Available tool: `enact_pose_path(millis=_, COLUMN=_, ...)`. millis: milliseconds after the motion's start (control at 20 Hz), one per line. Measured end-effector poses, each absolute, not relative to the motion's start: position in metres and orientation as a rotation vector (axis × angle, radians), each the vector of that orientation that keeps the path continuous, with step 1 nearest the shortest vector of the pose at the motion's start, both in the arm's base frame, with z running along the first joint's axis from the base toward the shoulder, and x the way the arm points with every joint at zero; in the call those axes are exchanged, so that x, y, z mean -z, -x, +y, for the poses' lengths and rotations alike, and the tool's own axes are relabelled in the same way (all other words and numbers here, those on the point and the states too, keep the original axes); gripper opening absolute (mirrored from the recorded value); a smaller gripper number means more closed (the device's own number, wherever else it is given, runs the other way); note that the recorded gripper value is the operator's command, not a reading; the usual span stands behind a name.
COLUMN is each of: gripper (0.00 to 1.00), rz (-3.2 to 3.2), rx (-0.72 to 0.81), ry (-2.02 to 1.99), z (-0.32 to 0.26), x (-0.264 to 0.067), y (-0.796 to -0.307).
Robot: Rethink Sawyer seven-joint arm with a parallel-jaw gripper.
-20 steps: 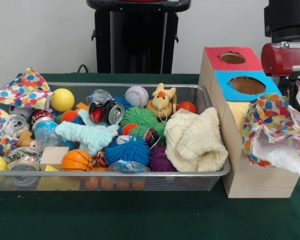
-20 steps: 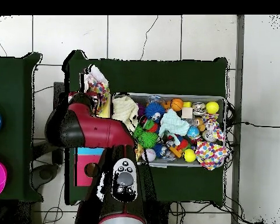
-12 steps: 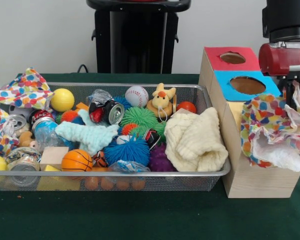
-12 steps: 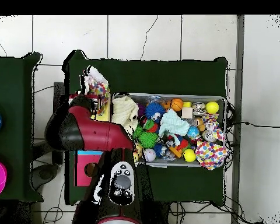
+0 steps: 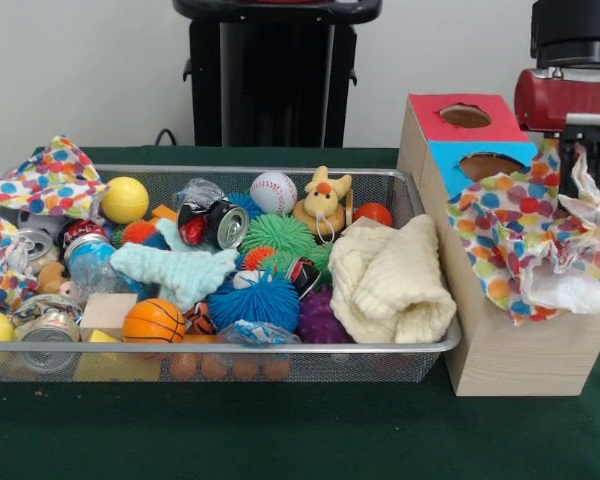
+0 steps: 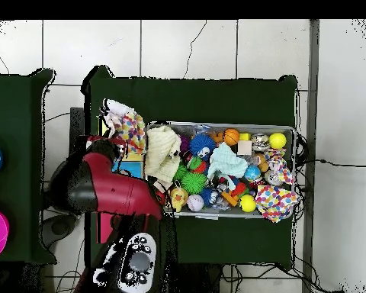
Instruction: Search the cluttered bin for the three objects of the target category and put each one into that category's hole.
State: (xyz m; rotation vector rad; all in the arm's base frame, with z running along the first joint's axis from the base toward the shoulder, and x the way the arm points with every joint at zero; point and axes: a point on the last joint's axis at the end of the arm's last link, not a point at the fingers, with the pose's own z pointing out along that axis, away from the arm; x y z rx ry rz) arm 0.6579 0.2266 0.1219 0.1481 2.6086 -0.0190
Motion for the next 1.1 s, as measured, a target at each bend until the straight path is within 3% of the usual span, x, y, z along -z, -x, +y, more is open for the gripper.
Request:
enact_pose_path(millis=650, gripper=0.0, rz=2.66, rx=-0.006, ry=-0.298, z=0.286, x=-0.147, y=-0.616)
enact_pose_path(millis=1100, gripper=0.0, rz=2.672, rx=-0.112, ry=-0.429, z=0.249, x=-0.169, y=-0.65)
